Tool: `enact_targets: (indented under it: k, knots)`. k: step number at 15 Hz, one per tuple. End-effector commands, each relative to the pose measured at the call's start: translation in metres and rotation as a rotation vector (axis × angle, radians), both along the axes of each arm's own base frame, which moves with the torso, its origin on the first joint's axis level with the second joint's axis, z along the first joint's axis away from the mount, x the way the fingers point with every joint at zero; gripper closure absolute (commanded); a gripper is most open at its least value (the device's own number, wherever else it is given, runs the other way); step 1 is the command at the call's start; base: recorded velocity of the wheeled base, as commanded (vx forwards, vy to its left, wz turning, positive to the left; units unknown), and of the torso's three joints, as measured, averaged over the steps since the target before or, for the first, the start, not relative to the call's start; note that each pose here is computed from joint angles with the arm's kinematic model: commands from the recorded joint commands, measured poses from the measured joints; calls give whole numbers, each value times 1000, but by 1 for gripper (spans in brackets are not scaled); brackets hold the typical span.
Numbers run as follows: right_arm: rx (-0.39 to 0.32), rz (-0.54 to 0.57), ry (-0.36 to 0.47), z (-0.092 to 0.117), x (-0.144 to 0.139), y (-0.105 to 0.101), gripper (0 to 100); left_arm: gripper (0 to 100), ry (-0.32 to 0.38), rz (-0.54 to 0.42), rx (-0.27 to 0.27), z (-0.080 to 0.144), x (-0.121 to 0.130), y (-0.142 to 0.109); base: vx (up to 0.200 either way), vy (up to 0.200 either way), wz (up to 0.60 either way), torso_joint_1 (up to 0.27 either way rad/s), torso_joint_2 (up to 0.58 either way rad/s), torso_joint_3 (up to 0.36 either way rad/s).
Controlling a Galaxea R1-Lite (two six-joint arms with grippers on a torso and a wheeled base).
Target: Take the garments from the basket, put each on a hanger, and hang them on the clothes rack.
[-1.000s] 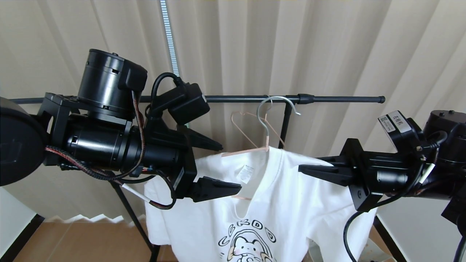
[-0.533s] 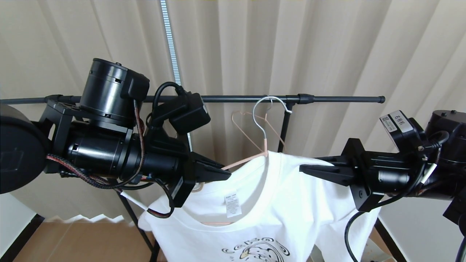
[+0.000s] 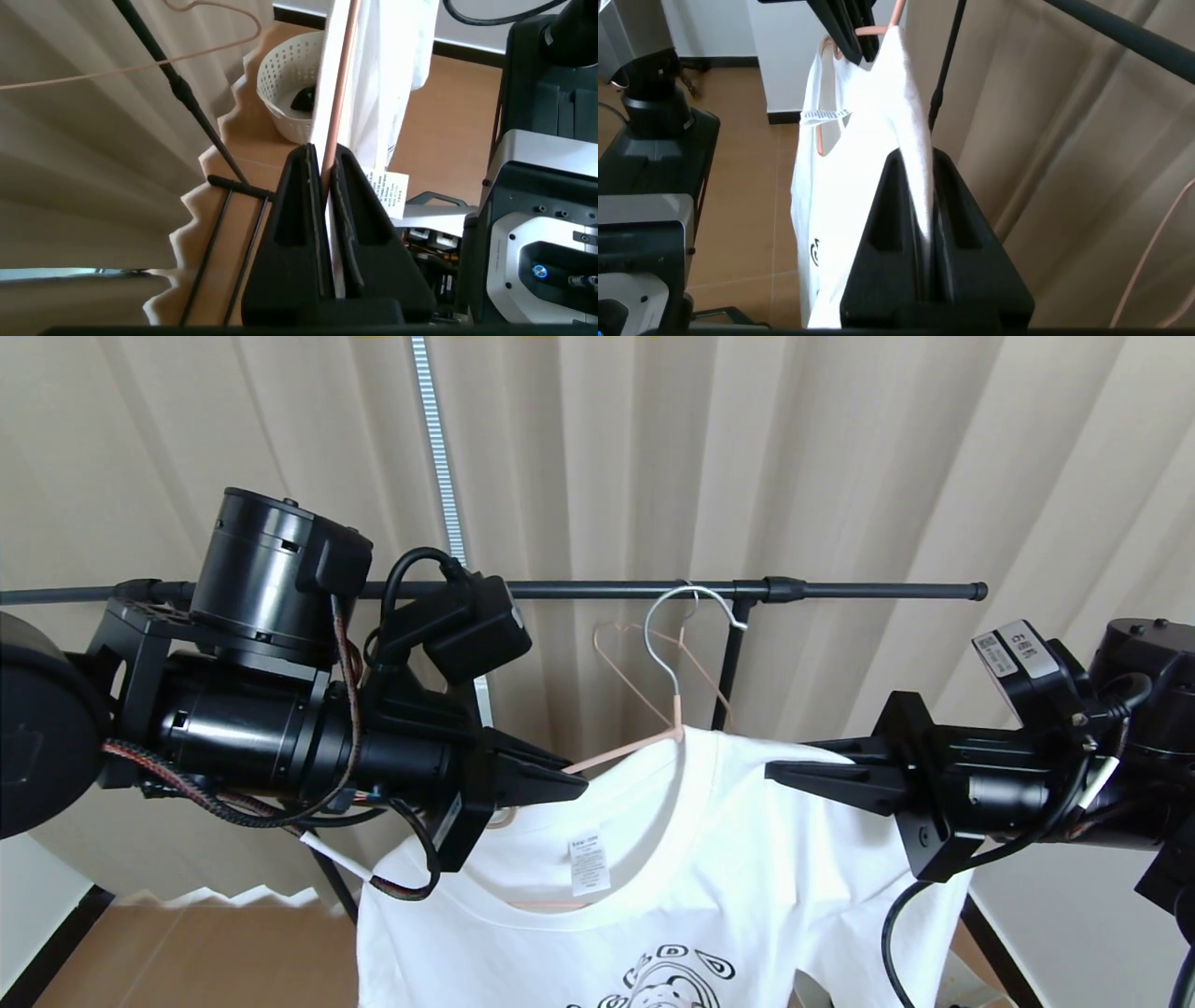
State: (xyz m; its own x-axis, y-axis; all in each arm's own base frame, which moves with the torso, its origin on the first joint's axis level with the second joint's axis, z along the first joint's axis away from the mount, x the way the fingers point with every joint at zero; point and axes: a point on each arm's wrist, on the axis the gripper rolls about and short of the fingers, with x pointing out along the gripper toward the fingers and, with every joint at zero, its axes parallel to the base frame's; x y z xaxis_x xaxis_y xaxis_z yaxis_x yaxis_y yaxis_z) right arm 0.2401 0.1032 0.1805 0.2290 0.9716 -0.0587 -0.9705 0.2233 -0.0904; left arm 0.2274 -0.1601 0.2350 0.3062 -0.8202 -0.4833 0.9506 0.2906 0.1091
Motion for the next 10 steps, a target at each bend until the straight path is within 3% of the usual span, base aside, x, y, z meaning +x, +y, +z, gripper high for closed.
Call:
enact_targets:
  k: [1,10]
  knots:
    - [-2,1,-2,-1,0,0,100,100,1,3,2,0,-1,2,0,0,0,0,0,0]
    - [-5,10,-18,0,-3,1,100,100,-39,25,-28,7,-1,6,0,0,0,0,0,0]
